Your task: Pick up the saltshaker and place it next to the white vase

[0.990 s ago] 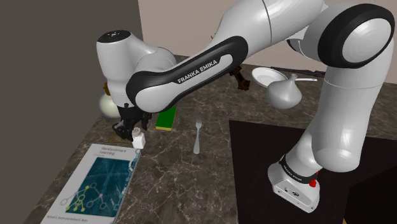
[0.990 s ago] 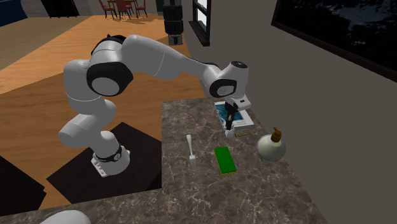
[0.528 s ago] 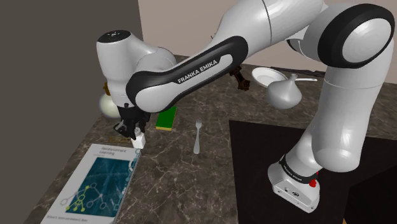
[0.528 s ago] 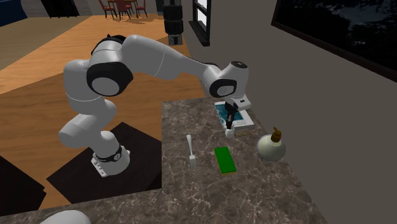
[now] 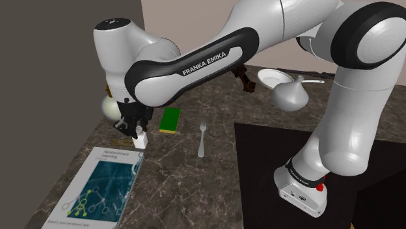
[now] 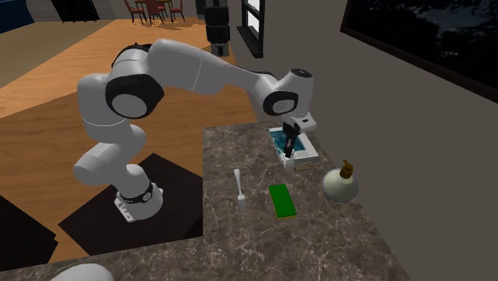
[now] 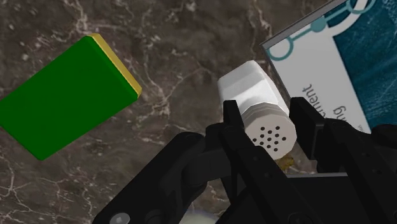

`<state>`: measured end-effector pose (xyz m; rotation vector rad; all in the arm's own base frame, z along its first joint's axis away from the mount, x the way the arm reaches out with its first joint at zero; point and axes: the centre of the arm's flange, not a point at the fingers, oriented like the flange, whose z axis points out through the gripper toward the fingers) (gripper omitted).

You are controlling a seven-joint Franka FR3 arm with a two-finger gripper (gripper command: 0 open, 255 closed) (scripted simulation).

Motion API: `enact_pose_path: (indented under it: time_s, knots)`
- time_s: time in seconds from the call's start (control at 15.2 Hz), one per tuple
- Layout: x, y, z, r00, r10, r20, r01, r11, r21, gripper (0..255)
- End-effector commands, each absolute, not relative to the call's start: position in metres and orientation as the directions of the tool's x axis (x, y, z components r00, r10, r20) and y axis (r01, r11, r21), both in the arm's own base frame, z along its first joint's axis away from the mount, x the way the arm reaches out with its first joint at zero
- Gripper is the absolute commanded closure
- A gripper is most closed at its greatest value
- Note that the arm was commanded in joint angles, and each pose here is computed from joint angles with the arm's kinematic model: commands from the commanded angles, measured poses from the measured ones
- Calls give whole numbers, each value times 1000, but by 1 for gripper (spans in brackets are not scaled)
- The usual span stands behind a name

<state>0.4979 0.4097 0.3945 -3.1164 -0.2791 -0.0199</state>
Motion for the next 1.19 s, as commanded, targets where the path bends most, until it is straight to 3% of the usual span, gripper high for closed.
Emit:
enact_pose_path:
  time_s: [0.0,1.12]
  knots:
    - [498,408,406,984,178,13,178,-984,-11,255]
    - [498,408,496,984,178,13,178,-984,-11,255]
